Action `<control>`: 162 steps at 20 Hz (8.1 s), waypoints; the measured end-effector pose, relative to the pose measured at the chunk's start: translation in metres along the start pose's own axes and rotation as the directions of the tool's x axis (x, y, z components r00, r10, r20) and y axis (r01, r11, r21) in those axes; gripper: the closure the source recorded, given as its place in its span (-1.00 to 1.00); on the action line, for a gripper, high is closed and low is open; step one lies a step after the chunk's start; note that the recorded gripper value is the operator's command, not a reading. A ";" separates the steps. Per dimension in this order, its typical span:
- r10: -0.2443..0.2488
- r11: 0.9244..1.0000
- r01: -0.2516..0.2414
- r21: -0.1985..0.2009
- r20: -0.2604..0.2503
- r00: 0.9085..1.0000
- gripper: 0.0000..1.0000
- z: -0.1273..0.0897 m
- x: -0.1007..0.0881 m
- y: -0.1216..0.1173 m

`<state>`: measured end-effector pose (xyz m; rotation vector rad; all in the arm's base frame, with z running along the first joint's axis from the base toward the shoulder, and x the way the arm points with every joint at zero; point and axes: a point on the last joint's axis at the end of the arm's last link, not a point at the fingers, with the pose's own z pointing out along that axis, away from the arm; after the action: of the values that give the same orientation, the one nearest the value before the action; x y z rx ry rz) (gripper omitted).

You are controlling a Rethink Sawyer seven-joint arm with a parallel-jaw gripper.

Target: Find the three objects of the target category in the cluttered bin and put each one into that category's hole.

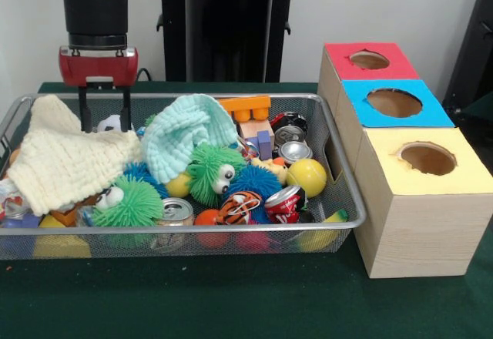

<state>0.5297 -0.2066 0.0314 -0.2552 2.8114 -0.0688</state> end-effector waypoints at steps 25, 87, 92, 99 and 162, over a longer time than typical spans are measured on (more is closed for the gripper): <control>0.041 0.999 -0.039 -0.019 0.076 0.996 -1.00 0.055 -0.025 -0.024; 0.204 0.970 -0.203 0.131 0.003 0.979 1.00 -0.059 0.022 0.229; 0.235 0.965 -0.235 0.121 0.009 0.972 1.00 -0.054 0.009 0.263; 0.283 0.953 -0.285 0.103 0.029 0.959 1.00 -0.054 -0.013 0.318; 0.600 0.800 -0.597 0.061 -0.048 0.799 -1.00 -0.172 -0.026 0.249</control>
<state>0.4582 0.0460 0.1840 0.6689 2.8070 0.0093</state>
